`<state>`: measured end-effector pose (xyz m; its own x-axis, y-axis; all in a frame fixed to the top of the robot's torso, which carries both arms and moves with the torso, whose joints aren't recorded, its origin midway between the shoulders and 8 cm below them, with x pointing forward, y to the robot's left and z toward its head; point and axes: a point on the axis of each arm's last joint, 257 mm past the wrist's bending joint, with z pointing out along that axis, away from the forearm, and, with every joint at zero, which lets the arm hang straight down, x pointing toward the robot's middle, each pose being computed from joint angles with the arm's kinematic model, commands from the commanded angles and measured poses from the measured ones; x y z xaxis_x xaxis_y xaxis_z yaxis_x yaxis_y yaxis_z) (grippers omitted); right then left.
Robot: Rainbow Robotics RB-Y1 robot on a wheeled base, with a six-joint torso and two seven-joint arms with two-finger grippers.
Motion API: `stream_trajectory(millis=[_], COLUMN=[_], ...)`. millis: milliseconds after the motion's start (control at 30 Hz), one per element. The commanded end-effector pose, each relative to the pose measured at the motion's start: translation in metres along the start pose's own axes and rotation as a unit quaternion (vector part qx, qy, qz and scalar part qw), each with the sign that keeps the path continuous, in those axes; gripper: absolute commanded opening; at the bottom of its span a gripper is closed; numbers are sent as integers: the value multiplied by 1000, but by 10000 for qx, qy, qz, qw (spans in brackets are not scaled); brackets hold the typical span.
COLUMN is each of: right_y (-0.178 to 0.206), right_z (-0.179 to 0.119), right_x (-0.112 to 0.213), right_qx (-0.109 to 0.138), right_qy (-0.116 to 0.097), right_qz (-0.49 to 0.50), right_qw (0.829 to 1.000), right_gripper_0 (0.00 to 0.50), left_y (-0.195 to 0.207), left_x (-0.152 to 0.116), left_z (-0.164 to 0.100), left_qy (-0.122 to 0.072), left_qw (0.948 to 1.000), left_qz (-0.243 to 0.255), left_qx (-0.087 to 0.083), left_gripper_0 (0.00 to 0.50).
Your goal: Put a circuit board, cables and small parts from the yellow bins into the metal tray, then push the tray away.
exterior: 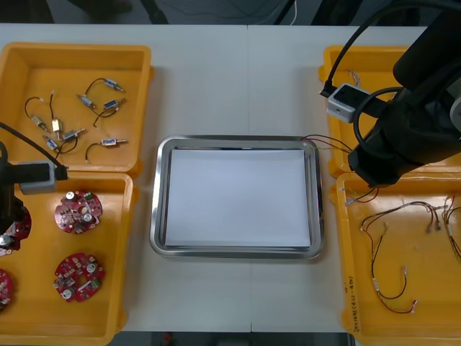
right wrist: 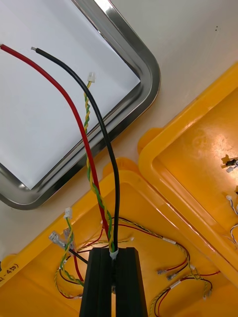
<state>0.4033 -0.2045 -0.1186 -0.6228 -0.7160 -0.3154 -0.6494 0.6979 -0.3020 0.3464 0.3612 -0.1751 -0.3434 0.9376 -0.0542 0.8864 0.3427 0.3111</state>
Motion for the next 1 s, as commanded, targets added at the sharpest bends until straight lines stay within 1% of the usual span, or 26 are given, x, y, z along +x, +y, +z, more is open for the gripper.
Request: stream_trajectory(millis=[33, 67, 100, 167, 233, 267, 400, 567, 700, 767, 833, 900, 967, 1000], right_y=[2, 2, 2, 2, 1, 1, 1, 0, -1, -1, 0, 0, 0, 0], right_z=[-10, -10, -10, -11, -11, -10, -11, -11, -11, -11, -10, -11, -10, -11], right_x=[-12, -12, -12, -13, -12, -12, -13, -13, -13, -13, -12, -13, -13, -13], right_qx=[145, 145, 139, 140, 147, 149, 154, 168, 181, 181, 178, 176, 171, 180], right_qy=[-156, -156, -160, -161, -162, -161, -165, -168, -166, -166, -160, -174, -169, -165], right_qz=[-358, -358, -360, -349, -354, -349, -344, -332, -327, -327, -324, -335, -333, -330], right_qw=[9991, 9991, 9991, 9992, 9991, 9991, 9992, 9992, 9992, 9992, 9992, 9991, 9992, 9992], right_gripper_0=[0, 0, 0, 0, 0, 0, 0, 0, 0, 0, 0, 0, 0, 0], left_y=[5, 5, 4, 3, 4, 5, 6, 4, -1, -1, 0, -2, -4, -7], left_x=[-43, -43, -56, -72, -75, -92, -122, -169, -196, -208, -222, -230, -241, -246], left_z=[-19, -19, -19, -20, -20, -22, -22, -26, -27, -28, -28, -26, -24, -23], left_qy=[-274, -274, -341, -420, -430, -478, -575, -838, -991, -1066, -1122, -1116, -1135, -1150], left_qw=[9966, 9966, 9961, 9953, 9952, 9948, 9941, 9917, 9912, 9905, 9898, 9891, 9883, 9876], left_qz=[-768, -768, -808, -864, -872, -874, -876, -954, -868, -850, -848, -928, -975, -1022], left_qx=[-136, -136, -129, -130, -139, -196, -278, -193, -145, -172, -216, -239, -308, -304], left_gripper_0=[0, 0, 0, 0, 0, 0, 0, 0, 0, 0, 0, 0, 0, 0])
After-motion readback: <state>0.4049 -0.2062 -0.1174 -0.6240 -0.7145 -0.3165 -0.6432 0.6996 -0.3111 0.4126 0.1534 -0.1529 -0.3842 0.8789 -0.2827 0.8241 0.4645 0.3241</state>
